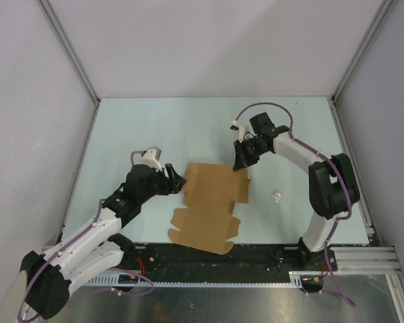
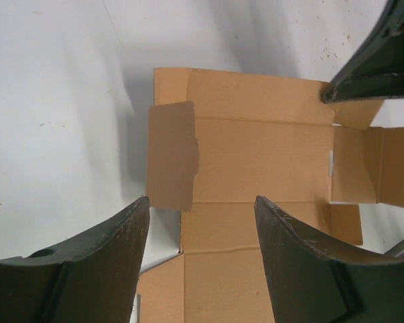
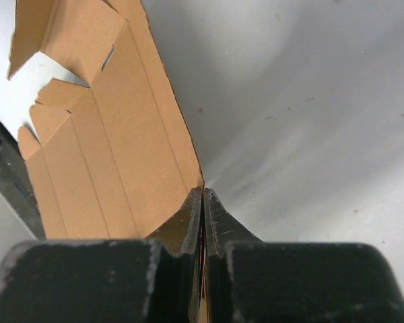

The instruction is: Fold the paper box

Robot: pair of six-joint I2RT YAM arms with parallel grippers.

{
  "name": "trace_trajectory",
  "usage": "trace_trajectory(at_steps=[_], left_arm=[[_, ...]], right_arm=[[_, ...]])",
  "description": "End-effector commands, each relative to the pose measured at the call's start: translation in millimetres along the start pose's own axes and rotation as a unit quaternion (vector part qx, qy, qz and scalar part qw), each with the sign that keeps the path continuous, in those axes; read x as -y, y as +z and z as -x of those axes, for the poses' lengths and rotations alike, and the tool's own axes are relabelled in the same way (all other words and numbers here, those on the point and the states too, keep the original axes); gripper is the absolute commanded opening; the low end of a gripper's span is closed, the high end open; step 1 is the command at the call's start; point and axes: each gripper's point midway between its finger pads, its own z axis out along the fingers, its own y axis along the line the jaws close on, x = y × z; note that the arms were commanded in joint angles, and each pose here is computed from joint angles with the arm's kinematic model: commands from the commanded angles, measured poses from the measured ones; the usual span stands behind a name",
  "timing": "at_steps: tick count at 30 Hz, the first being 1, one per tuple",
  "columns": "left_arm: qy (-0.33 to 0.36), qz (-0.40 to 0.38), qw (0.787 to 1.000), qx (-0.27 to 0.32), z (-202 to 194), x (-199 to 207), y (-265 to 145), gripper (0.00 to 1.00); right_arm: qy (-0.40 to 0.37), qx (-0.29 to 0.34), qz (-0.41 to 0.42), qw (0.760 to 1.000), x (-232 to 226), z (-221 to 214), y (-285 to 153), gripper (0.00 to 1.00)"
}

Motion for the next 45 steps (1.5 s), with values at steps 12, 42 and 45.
trace_trajectory(at_steps=[12, 42, 45], left_arm=[[-0.007, -0.011, 1.0, 0.021, 16.5, 5.0, -8.7, 0.69], [0.006, -0.024, 0.999, 0.029, 41.2, 15.0, -19.2, 0.71], [0.005, -0.024, 0.999, 0.029, 41.2, 14.5, -19.0, 0.71]], right_arm=[[-0.069, 0.082, -0.084, 0.991, -8.4, 7.4, -12.2, 0.46], [-0.081, -0.051, 0.115, 0.989, 7.4, 11.5, 79.3, 0.63], [-0.077, -0.063, 0.126, 0.987, 2.6, -1.0, 79.0, 0.61]])
